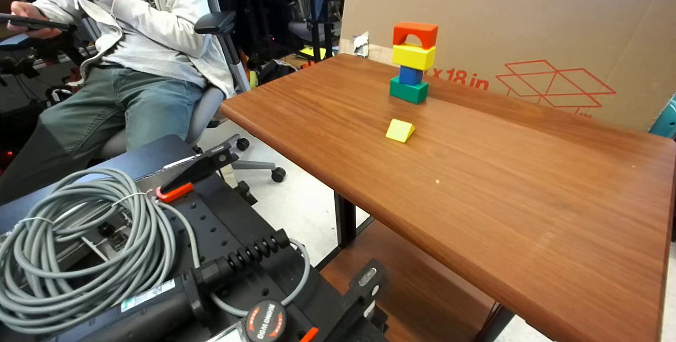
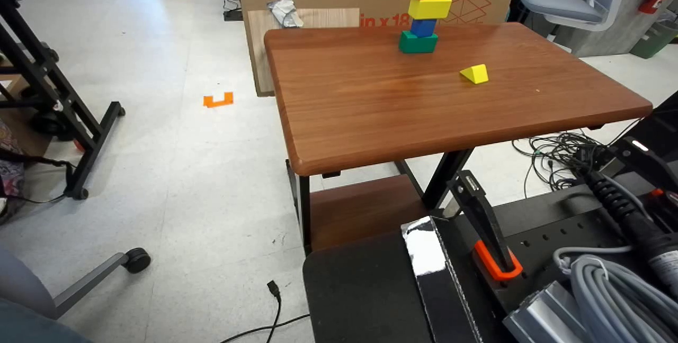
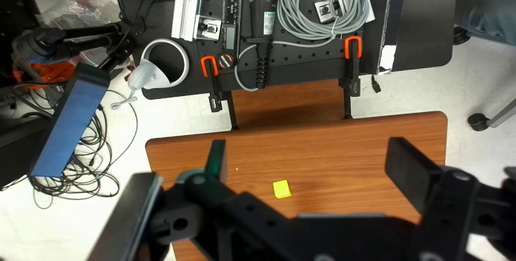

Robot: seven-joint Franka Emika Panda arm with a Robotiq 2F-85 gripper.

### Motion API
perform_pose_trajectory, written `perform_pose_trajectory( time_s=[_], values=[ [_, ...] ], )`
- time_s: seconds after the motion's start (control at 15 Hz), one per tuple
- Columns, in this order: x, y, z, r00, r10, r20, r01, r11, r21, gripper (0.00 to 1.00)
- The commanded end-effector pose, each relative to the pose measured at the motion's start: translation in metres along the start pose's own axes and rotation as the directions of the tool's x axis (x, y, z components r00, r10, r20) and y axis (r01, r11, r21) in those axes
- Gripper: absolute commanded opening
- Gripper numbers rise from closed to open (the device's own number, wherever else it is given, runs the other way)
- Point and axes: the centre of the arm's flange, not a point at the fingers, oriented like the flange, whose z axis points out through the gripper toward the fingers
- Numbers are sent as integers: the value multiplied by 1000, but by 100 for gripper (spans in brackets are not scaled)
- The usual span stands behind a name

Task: Put the triangular block on the top of the tower

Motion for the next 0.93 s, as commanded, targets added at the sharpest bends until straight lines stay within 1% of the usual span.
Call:
perform_pose_trajectory(
  time_s=[0.0, 0.27, 0.4, 0.6, 0.8, 0.87],
  values=[
    [2, -2, 3, 1000, -3, -17, 3, 1000, 2, 100],
    [21, -3, 24, 999, 18, -47, -19, 1000, -16, 100],
    [38, -6, 46, 998, 11, -64, -12, 1000, -17, 100],
    [68, -9, 85, 998, -6, -58, 5, 1000, -19, 100],
    [99, -12, 124, 996, -37, -84, 36, 999, -21, 100],
    [108, -13, 137, 992, -59, -113, 58, 998, -13, 100]
  ],
)
